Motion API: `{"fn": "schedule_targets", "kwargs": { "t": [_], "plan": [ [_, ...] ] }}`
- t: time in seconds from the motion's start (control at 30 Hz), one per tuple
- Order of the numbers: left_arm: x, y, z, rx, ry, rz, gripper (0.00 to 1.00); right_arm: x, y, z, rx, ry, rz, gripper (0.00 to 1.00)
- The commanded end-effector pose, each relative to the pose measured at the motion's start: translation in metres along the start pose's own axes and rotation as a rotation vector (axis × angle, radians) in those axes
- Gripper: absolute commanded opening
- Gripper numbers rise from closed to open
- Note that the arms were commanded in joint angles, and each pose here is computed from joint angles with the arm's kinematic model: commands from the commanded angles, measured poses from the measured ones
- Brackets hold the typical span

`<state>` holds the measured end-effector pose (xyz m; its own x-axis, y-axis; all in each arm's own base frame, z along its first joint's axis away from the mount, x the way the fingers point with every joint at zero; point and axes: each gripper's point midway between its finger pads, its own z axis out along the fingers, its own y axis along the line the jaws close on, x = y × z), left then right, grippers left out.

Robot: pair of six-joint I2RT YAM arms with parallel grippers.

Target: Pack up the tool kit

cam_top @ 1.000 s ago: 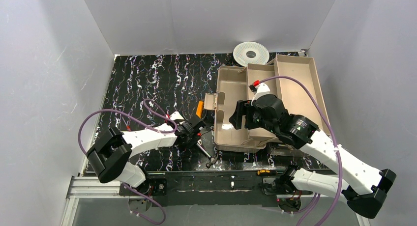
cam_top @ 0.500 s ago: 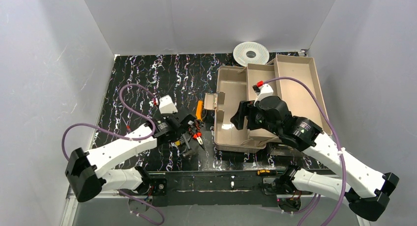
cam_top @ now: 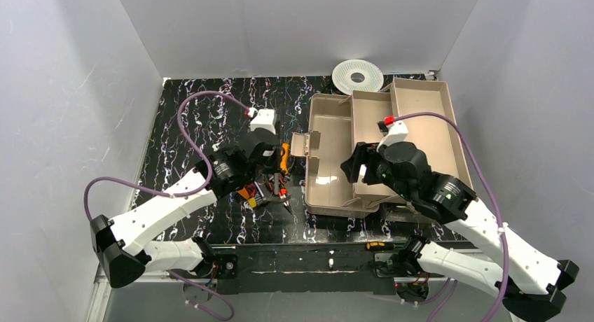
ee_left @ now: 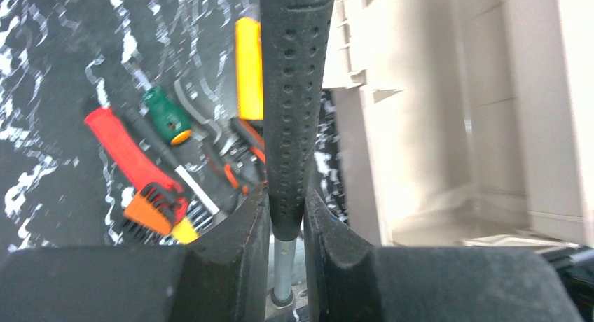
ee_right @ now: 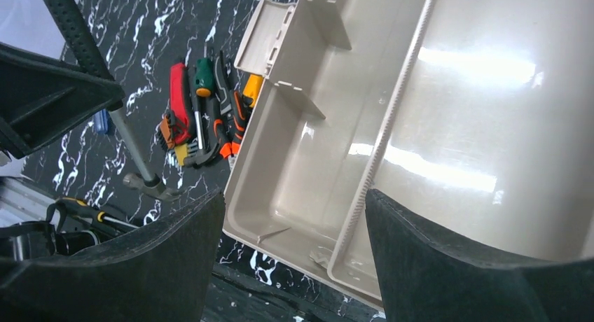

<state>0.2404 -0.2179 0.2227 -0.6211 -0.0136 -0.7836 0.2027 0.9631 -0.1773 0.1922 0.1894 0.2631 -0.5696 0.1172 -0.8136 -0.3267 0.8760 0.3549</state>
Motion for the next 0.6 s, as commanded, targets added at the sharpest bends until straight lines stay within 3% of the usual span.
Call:
{"fn": "schedule_targets", "kwargs": {
  "t": [0.0,0.27,0.57],
  "plan": [
    [-0.048,-0.051,-0.014,0.208,-0.086,0.014,0.00,-0.019,-0.012,-0.015,0.041,-0.104,0.006,0.80],
    [-0.078,-0.114,-0.019,0.440,-0.099,-0.062,0.00,-0.027,-0.027,-0.028,0.067,-0.191,0.028,0.81],
    [-0.048,-0.159,0.043,0.505,0.029,-0.050,0.00,-0.022,-0.037,-0.036,0.080,-0.210,0.046,0.81]
  ]
}}
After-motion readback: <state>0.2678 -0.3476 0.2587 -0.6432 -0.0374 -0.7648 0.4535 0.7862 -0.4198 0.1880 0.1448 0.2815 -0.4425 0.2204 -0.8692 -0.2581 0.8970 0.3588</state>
